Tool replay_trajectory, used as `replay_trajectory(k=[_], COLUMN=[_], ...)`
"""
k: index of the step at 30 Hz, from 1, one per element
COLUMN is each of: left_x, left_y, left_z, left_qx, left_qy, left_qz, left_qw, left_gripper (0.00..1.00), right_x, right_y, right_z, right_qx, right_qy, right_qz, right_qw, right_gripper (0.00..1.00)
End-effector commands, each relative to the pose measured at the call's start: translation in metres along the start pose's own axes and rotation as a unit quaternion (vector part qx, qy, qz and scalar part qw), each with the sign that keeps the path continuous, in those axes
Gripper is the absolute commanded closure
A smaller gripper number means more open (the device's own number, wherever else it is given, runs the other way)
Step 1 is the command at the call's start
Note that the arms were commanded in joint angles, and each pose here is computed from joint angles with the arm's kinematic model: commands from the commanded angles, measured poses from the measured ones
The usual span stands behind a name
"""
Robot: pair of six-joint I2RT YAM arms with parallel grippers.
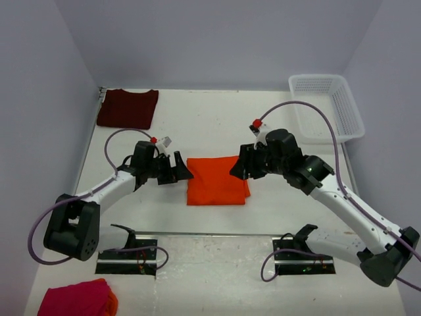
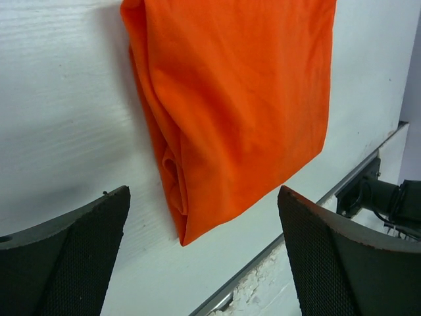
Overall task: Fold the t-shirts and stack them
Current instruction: Put the neatly folded tshirt into the corner of the board with the left arm
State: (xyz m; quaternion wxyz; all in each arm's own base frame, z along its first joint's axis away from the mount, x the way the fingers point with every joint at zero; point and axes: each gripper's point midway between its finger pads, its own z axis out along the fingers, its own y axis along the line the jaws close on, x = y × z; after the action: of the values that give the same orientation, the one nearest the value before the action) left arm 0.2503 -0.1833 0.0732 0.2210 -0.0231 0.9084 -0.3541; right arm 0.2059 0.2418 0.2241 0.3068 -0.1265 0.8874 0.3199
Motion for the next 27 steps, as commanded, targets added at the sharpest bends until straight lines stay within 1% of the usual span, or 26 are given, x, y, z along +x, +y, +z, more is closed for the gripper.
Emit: replay_trajectory(k=[1, 2, 3, 4, 6, 9, 11, 19, 27], left_x=[-0.003, 0.002, 0.000, 0.003, 0.010, 0.017, 0.020, 0.031, 0.032], left_y=[-0.017, -0.015, -0.017, -0.018, -0.011, 0.003, 0.010, 0.023, 0.031], left_z=[0.005, 0.010, 0.013, 0.015, 0.020, 0.026, 0.030, 0.043, 0.042], left_qx=[0.060, 0.067, 0.082, 0.090, 0.086, 0.059, 0.050, 0.035, 0.013], left_qy=[-0.003, 0.009, 0.003, 0.009, 0.016, 0.023, 0.027, 0.043, 0.036], left_qz=[0.008, 0.001, 0.005, -0.002, -0.014, -0.027, -0.036, -0.045, -0.047], left_qw=[0.998, 0.998, 0.997, 0.996, 0.996, 0.998, 0.998, 0.997, 0.998], left_gripper=[0.07, 0.07, 0.07, 0.07, 0.07, 0.06, 0.07, 0.10, 0.11], right_x=[0.000, 0.004, 0.005, 0.005, 0.008, 0.007, 0.009, 0.013, 0.013], right_y=[-0.008, -0.011, -0.013, -0.014, -0.016, -0.017, -0.015, -0.016, -0.016], right_z=[-0.018, -0.019, -0.020, -0.023, -0.029, -0.040, -0.044, -0.048, -0.053], right_qx=[0.008, 0.010, 0.010, 0.010, 0.007, -0.002, -0.013, -0.023, -0.029], right_qy=[-0.028, -0.026, -0.029, -0.033, -0.039, -0.056, -0.057, -0.060, -0.065], right_qz=[-0.011, -0.011, -0.008, -0.007, -0.007, -0.007, -0.007, -0.006, -0.003], right_qw=[1.000, 1.000, 1.000, 0.999, 0.999, 0.998, 0.998, 0.998, 0.997], right_gripper=[0.45, 0.45, 0.44, 0.44, 0.44, 0.44, 0.44, 0.43, 0.43])
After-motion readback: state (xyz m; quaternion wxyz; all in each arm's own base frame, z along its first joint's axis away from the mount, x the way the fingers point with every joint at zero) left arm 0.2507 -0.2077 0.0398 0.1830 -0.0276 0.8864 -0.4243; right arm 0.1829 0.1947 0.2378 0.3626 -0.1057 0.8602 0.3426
